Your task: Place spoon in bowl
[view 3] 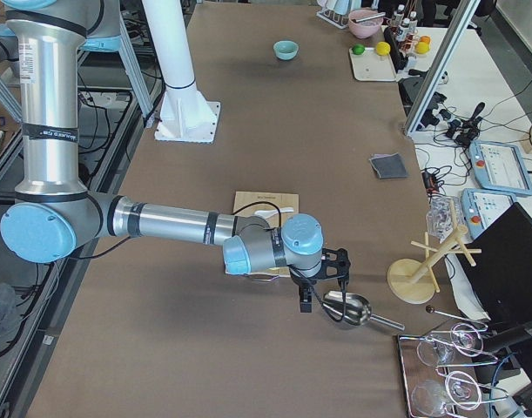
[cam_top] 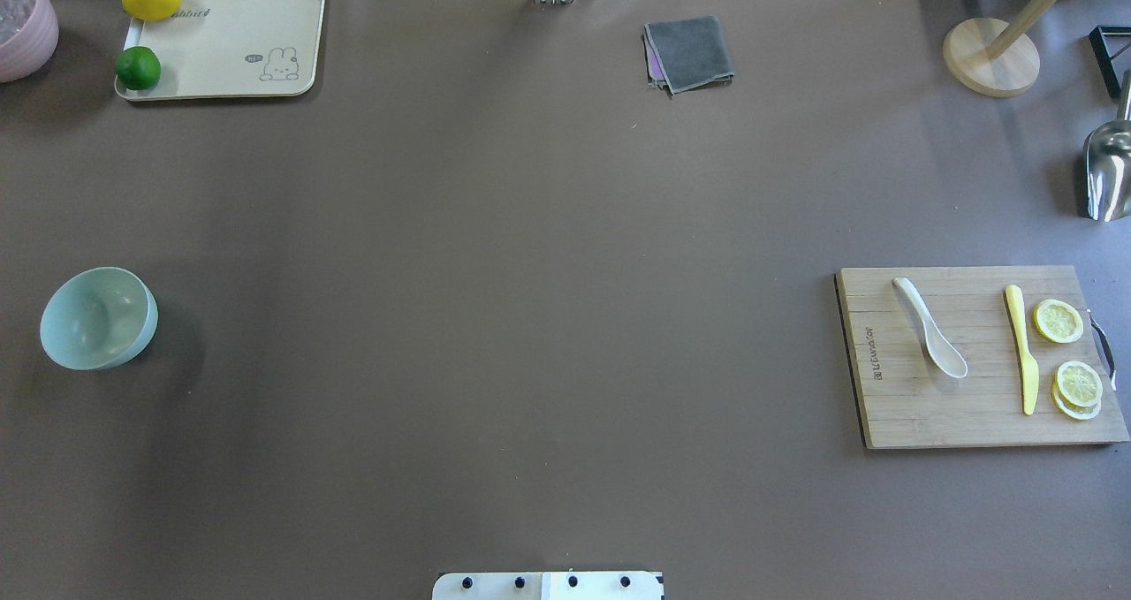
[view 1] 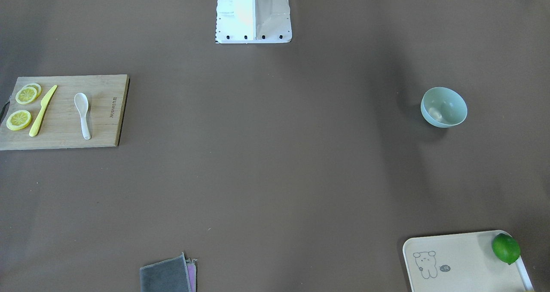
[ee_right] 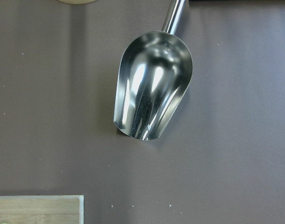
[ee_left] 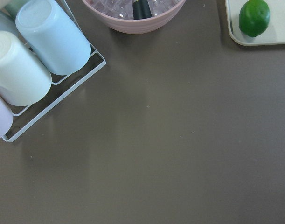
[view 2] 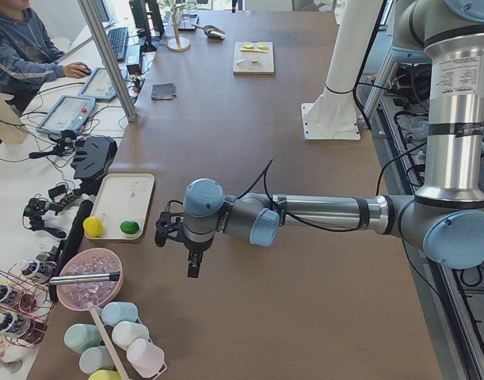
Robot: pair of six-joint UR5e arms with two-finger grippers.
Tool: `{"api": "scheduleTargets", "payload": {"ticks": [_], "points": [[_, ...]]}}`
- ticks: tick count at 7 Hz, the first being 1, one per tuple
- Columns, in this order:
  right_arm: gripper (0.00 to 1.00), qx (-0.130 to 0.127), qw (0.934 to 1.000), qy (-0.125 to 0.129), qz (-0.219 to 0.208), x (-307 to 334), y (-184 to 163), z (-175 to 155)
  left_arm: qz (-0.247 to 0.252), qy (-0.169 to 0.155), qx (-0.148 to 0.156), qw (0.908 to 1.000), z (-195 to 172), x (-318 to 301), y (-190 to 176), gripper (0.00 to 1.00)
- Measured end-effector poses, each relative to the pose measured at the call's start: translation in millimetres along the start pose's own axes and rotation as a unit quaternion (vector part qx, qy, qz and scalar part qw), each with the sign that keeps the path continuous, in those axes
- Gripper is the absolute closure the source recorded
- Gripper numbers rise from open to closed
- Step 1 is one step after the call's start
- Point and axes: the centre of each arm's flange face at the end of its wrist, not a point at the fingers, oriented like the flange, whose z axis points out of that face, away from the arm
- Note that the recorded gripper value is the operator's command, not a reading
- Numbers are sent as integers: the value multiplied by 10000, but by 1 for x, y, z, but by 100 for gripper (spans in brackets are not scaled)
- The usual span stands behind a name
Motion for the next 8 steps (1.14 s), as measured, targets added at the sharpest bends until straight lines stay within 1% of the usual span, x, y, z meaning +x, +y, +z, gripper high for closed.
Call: {"api": "scheduleTargets", "payload": {"ticks": [4, 8], "points": [[0, 8, 10000, -1, -8, 0, -1, 0, 67, 43, 56, 10000, -6, 6, 6, 2], [0, 32, 10000, -5, -33, -2, -1, -1, 3, 42, 17, 10000, -3, 3, 17, 2]]}}
